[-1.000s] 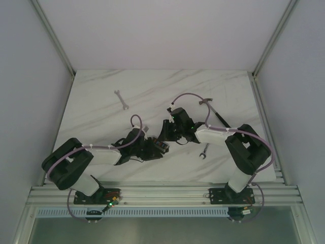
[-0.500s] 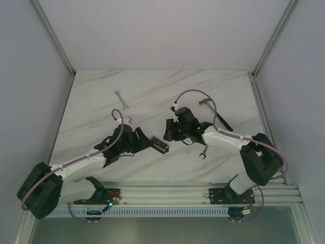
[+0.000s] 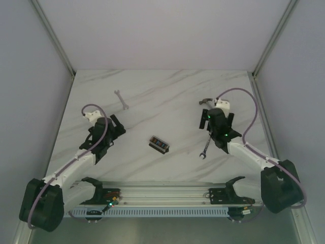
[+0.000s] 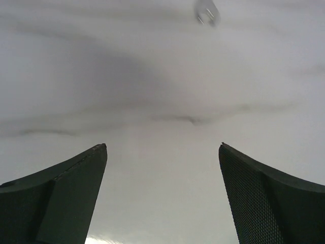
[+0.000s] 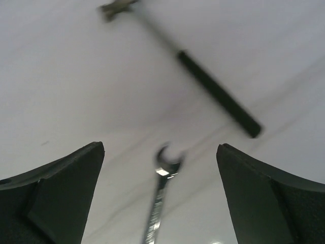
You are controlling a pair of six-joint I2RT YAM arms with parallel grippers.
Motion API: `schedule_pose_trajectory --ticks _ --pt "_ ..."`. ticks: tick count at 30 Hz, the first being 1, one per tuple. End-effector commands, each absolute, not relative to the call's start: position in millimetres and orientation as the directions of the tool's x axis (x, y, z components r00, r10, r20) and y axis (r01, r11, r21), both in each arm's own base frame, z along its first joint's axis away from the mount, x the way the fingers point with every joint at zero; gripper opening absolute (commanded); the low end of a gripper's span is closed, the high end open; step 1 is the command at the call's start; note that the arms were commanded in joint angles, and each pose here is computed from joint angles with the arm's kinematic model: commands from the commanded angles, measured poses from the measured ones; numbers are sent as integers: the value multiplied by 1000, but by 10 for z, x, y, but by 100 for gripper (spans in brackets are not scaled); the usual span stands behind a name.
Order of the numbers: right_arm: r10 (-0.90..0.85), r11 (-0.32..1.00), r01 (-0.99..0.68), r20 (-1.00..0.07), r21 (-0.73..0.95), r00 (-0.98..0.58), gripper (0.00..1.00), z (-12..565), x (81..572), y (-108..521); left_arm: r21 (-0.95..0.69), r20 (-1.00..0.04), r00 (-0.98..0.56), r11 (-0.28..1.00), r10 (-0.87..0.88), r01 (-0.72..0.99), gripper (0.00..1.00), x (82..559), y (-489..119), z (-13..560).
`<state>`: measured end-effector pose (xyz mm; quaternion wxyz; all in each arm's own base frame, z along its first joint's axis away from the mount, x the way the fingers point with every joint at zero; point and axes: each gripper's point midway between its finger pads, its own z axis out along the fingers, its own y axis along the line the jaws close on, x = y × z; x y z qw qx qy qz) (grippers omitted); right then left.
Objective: Snap on the fuse box
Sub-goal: Reset both arms
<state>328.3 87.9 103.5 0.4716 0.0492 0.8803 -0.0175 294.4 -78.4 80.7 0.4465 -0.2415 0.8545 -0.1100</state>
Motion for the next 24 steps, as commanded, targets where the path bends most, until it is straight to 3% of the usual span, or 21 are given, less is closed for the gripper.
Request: schedule_pose_trajectory --ticks 1,6,8,17,24 --pt "9 943 320 -951 -95 -309 99 1358 3458 203 -259 -855 -286 834 -432 -486 100 3110 -34 1024" --pt "-2 905 415 -978 -91 -210 99 1202 3479 -257 -159 -940 -126 730 -318 -664 100 3066 628 1119" --pt "-17 897 431 -983 -97 -185 99 1124 3491 -356 -124 -965 -96 746 -245 -655 100 3102 715 1183" --pt "-29 956 293 -999 -19 30 100 1160 3458 -316 -80 -993 -52 911 -110 -405 100 3444 487 1105" --pt "8 970 241 -996 -13 -84 100 949 3712 -335 46 -997 -73 987 35 -157 100 3685 122 907"
